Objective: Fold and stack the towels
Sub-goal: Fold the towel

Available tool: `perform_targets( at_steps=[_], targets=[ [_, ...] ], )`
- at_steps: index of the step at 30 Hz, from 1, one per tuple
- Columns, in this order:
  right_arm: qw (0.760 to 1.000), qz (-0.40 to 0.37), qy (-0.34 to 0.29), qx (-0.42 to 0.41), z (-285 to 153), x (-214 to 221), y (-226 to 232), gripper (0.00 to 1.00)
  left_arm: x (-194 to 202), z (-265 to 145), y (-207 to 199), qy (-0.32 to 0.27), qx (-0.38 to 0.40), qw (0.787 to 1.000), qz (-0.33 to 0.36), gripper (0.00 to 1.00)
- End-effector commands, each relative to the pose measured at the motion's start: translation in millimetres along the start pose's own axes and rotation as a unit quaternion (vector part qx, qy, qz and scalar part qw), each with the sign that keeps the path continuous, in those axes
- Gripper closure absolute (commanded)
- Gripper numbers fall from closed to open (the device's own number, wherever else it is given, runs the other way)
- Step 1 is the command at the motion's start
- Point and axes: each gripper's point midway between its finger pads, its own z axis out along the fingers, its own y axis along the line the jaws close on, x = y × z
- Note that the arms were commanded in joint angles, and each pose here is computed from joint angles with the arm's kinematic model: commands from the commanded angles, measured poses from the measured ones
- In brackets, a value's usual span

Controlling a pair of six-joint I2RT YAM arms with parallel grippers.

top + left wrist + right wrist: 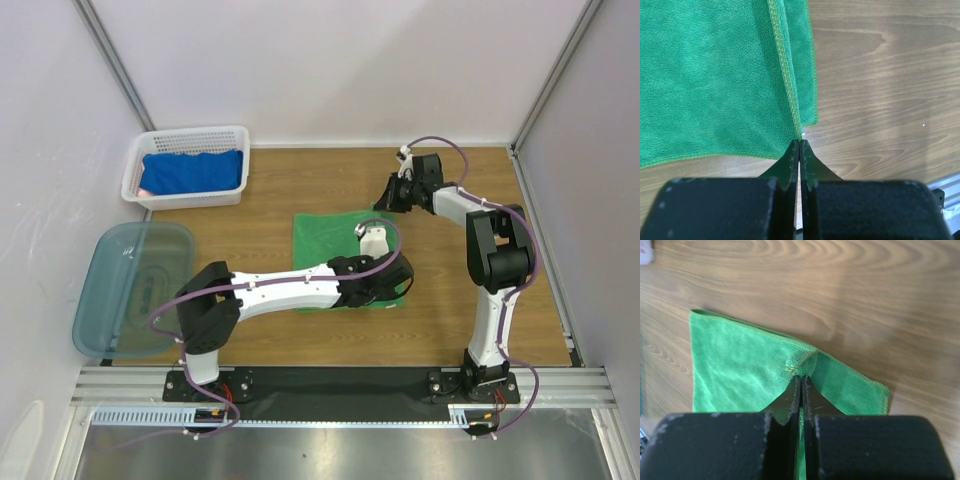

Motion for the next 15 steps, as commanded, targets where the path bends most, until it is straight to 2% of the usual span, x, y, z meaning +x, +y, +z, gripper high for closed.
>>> perform_targets(
  at_steps=[1,8,15],
  targets=[
    [0.999,-0.022,-0.043,-0.011,-15,-25,10,1.00,-7,-9,-20,0.000,0.024,1.000,0.002,1.00],
    [0.998,-0.021,-0.065,-0.002,-34,-40,18,1.00,-28,-35,-17,-0.031,0.039,0.999,-0.019,0.99],
    [0.998,-0.018,-0.066,0.007,-36,-43,16,1.00,-38,-44,-16,-0.051,0.047,0.997,-0.026,1.00]
  ],
)
